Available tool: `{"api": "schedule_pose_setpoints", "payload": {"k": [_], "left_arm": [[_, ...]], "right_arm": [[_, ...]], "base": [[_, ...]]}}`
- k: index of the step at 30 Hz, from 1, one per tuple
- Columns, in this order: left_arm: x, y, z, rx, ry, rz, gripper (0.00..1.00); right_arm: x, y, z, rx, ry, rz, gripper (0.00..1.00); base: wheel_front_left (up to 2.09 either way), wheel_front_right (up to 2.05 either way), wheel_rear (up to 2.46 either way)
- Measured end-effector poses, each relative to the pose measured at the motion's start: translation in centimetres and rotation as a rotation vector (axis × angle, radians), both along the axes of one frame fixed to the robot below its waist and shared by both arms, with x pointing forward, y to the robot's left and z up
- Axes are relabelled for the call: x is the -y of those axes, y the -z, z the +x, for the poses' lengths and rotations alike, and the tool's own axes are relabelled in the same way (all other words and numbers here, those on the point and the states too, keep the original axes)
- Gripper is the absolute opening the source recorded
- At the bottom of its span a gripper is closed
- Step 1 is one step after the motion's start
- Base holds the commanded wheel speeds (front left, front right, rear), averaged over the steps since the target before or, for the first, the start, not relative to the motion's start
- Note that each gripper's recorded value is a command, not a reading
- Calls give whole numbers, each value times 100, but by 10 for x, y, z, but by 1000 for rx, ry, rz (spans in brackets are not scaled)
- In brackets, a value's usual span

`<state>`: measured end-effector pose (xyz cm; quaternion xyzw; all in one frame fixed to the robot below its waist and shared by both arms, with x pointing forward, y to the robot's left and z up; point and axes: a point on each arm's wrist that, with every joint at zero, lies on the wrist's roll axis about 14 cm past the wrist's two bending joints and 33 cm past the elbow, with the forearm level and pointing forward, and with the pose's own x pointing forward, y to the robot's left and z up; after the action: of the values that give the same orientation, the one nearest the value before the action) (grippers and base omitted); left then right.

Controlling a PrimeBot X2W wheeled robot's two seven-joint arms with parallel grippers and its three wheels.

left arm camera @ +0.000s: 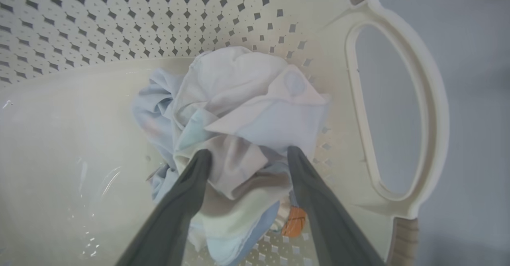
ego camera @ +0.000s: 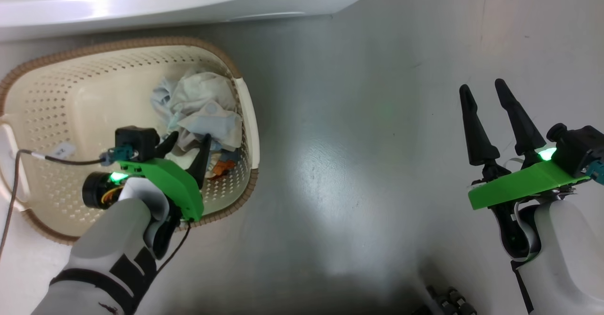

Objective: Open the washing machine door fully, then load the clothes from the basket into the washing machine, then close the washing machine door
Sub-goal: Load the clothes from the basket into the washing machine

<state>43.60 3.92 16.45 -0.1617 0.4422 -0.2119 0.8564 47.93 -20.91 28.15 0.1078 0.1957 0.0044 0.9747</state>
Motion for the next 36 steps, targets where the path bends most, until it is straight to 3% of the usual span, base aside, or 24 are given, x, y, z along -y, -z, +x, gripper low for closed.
{"api": "schedule_pose_setpoints", "payload": {"k": [7, 8, 10, 11, 21, 36], "left_arm": [[2, 9, 0, -21, 24, 1, 100], [4, 10, 0, -22, 31, -1, 85], [6, 10, -1, -26, 35, -4, 17], [7, 10, -2, -32, 34, -8, 0], [6, -6, 5, -16, 7, -25, 0], [-25, -69, 23, 113, -165, -45, 0]], "right_arm": [[2, 5, -3, -14, 0, -5, 100], [2, 5, -3, -14, 0, -6, 100], [2, 6, -4, -15, 0, -7, 100], [3, 5, -4, -15, 1, -7, 100], [0, -11, 2, 24, -4, -3, 100], [-12, -61, 11, 129, -31, 14, 100]], "base": [[0, 0, 0], [0, 0, 0], [0, 0, 0], [0, 0, 0], [0, 0, 0], [0, 0, 0]]}}
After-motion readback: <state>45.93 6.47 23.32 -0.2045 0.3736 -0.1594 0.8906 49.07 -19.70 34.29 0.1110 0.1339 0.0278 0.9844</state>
